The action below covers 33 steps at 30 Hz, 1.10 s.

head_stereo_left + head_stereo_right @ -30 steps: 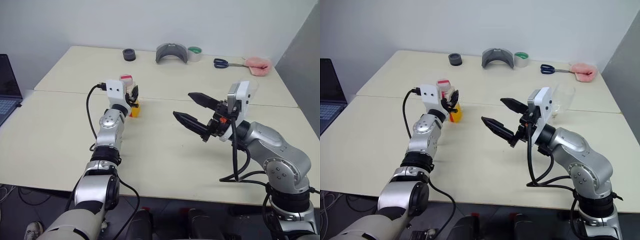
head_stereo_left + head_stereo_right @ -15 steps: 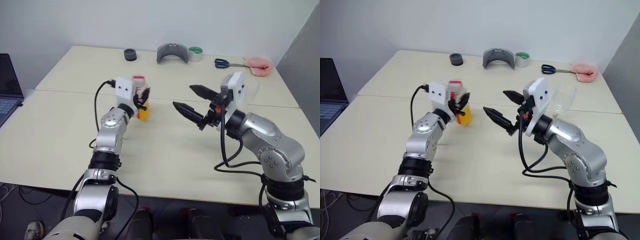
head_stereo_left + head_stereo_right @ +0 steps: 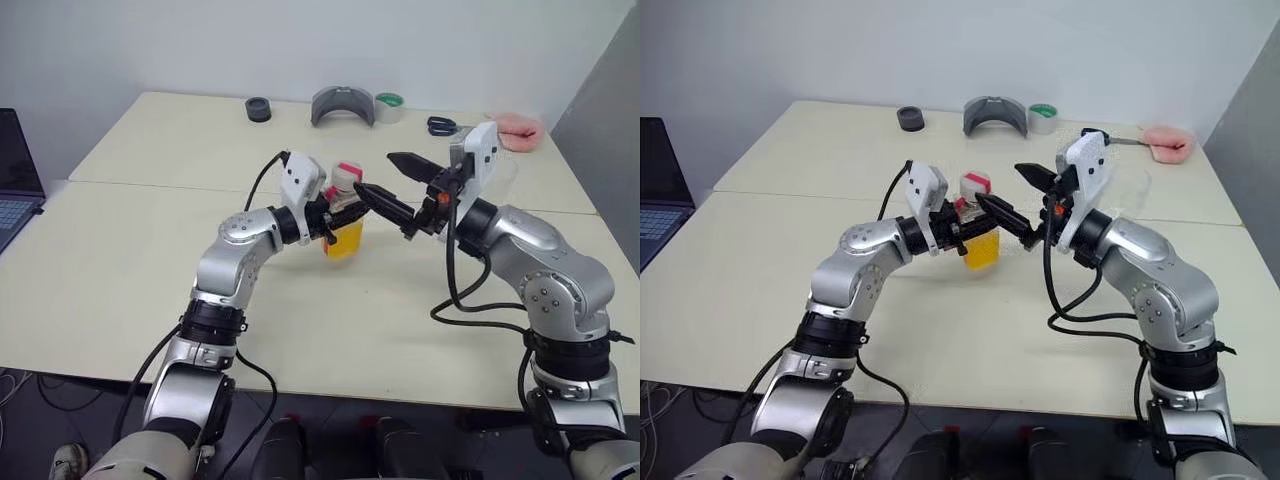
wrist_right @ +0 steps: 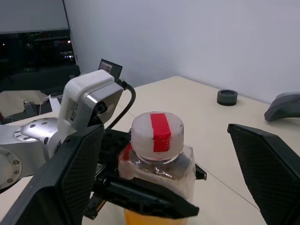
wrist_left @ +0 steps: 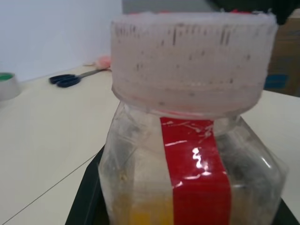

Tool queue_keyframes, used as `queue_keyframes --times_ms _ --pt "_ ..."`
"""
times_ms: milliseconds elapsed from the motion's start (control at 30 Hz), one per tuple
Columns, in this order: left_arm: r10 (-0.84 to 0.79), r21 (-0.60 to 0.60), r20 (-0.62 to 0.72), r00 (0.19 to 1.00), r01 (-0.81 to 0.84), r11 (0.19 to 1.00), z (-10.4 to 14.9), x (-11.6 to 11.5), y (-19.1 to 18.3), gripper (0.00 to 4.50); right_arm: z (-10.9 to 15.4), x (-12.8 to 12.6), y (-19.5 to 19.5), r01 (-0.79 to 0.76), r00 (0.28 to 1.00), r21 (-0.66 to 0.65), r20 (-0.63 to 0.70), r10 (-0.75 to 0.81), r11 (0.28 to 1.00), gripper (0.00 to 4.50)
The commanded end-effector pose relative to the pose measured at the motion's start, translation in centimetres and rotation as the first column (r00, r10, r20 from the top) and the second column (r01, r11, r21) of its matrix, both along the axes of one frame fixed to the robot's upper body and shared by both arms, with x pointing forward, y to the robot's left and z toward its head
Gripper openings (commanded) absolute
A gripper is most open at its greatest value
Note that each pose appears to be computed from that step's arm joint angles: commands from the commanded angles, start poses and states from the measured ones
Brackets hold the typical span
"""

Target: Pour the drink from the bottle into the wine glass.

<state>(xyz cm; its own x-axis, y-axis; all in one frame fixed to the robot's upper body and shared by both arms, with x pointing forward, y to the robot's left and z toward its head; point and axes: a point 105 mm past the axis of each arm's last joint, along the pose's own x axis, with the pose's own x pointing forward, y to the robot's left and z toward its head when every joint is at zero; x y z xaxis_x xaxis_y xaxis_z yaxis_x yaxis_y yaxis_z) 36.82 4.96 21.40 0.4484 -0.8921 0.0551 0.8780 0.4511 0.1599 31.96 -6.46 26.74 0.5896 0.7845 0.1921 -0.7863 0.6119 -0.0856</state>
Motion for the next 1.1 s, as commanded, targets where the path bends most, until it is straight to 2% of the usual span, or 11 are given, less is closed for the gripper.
queue_keyframes --times_ms 33,333,767,867,1067,1100 --pt "-0.051 -0.008 0.067 0.996 0.052 0.999 2.1 -0.6 -0.5 1.72 1.9 -0.7 0.2 -0.007 0.998 0.025 0.056 0.006 1.000 4.50" --pt "-0.090 -0.004 0.071 0.993 0.091 0.996 2.5 -0.6 -1.4 1.72 1.1 -0.5 1.4 -0.023 1.000 0.025 0.021 0.022 0.999 4.50" --pt "-0.126 0.002 0.062 0.990 0.126 0.992 2.3 -1.3 -2.1 1.72 1.6 -0.3 2.1 -0.052 0.998 0.045 0.040 0.050 0.998 4.50" --pt "-0.127 0.002 0.061 0.990 0.127 0.992 2.3 -1.3 -2.1 1.72 1.5 -0.2 2.1 -0.051 0.998 0.044 0.041 0.050 0.998 3.91" --pt "-0.131 -0.010 0.048 0.990 0.132 0.991 2.7 -1.2 -2.1 1.72 1.6 0.3 1.6 -0.052 0.997 0.032 0.061 0.050 0.998 1.84" --pt "-0.131 -0.013 0.048 0.990 0.132 0.991 2.8 -1.2 -2.0 1.72 1.8 0.4 1.4 -0.050 0.997 0.038 0.063 0.048 0.998 1.81"
